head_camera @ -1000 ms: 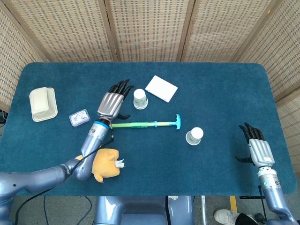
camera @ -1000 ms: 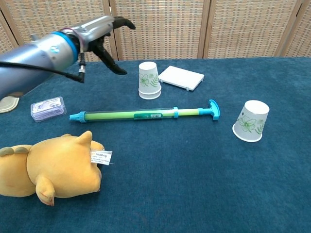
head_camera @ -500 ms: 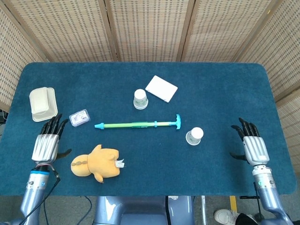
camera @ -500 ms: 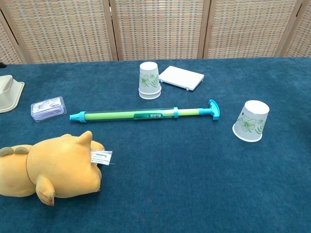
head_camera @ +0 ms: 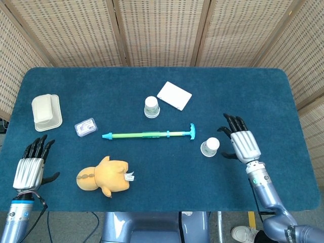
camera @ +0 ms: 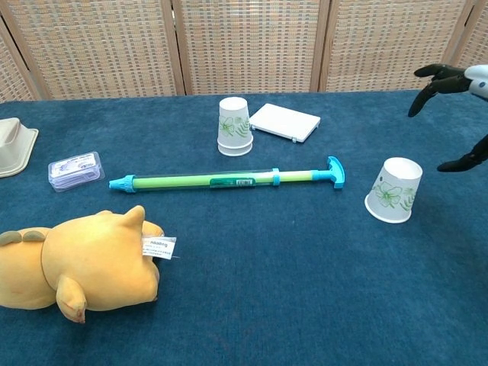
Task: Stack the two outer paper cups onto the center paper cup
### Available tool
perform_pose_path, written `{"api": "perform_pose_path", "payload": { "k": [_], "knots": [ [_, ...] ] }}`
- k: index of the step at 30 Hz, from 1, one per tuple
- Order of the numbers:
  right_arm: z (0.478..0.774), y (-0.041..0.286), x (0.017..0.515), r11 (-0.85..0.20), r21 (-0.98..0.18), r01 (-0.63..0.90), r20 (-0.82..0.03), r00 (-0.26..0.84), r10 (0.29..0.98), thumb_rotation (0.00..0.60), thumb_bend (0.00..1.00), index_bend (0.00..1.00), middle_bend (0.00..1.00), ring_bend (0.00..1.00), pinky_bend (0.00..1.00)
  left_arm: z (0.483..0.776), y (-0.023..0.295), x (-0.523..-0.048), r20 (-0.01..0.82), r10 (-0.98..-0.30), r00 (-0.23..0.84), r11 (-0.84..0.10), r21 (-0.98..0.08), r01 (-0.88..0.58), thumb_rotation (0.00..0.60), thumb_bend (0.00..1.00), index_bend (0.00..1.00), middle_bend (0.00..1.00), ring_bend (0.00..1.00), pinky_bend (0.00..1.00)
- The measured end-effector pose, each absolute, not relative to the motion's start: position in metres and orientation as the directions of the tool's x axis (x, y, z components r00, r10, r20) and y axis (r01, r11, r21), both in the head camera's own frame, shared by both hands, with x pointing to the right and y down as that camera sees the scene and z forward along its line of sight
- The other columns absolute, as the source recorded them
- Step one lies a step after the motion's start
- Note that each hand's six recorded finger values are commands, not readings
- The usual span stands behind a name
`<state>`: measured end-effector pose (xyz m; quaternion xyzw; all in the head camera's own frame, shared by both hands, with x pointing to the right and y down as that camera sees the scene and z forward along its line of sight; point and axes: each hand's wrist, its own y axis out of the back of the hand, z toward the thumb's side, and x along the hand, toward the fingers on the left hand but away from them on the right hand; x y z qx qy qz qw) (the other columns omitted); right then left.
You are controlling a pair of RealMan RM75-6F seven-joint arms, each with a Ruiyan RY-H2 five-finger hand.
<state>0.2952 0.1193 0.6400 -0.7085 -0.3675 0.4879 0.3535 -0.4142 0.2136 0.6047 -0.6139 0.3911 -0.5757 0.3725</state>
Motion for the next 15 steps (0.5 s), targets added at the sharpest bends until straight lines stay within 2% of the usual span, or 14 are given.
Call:
{"api": "perform_pose_path", "payload": {
  "k": [8, 15],
  "knots": [
    [0.667, 0.124, 0.272, -0.578, -0.808, 0.111, -0.543, 0.241, 0.805, 0.6, 0.18, 0.3, 0.0, 0.0, 0.07, 0.605, 0.213, -0.415, 0.439, -0.897, 0.045, -0.442, -0.894, -0.076, 0.6, 0.15, 0.1, 0.0, 0.0, 0.1],
    [0.675, 0.128, 0.262, -0.605, -0.792, 0.074, -0.577, 0.231, 0.783, 0.6, 0.18, 0.3, 0.0, 0.0, 0.07, 0.604, 0.214, -0.413, 0.442, -0.895, 0.059, -0.446, -0.892, -0.078, 0.6, 0.15, 0.1, 0.0, 0.0, 0.1]
  ]
}}
